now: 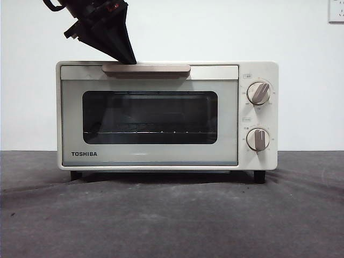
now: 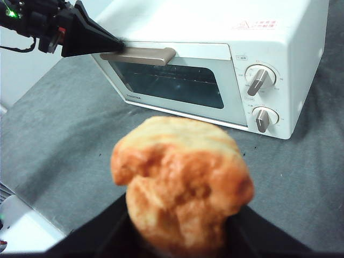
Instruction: The left arm flap open the oven, the right arm pick bread and place it into oven, the left arm flap close the oven
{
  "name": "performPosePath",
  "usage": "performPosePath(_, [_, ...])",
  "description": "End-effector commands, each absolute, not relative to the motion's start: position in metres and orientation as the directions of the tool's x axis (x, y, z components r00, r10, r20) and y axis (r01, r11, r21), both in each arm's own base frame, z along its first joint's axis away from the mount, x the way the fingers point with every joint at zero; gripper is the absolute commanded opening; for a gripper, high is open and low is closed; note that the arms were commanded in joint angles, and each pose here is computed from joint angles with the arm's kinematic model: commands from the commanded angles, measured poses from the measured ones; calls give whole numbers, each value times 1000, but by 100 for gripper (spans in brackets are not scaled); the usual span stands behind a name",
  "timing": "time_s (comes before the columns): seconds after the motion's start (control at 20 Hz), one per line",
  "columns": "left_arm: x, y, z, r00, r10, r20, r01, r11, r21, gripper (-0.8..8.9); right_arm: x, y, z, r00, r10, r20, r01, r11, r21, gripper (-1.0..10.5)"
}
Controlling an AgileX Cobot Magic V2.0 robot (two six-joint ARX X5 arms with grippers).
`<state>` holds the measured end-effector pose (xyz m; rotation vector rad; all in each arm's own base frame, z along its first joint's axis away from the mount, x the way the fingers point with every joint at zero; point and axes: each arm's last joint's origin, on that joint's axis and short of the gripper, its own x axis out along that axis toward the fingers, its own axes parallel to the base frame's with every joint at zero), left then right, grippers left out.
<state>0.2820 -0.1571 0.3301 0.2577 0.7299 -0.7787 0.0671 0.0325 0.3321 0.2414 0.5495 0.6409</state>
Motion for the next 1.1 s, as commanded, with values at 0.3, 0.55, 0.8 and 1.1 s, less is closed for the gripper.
performPosePath(0.3, [282,-163,324,432,-529,-730,726,684,-67,16,66,32,338,673,631,-386,-508,774,378,166])
performPosePath(0.55, [275,-161,319,373,-501,-781,725,682,-92,16,66,32,338,673,631,-386,-508,774,378,166])
performPosePath(0.8, [268,-165,316,324,-487,-811,735,670,-109,16,66,32,338,675,629,-386,-507,775,378,166])
performPosePath(1.1, [260,-169,310,285,-489,-824,735,663,-139,16,66,32,338,675,629,-386,-505,775,380,166])
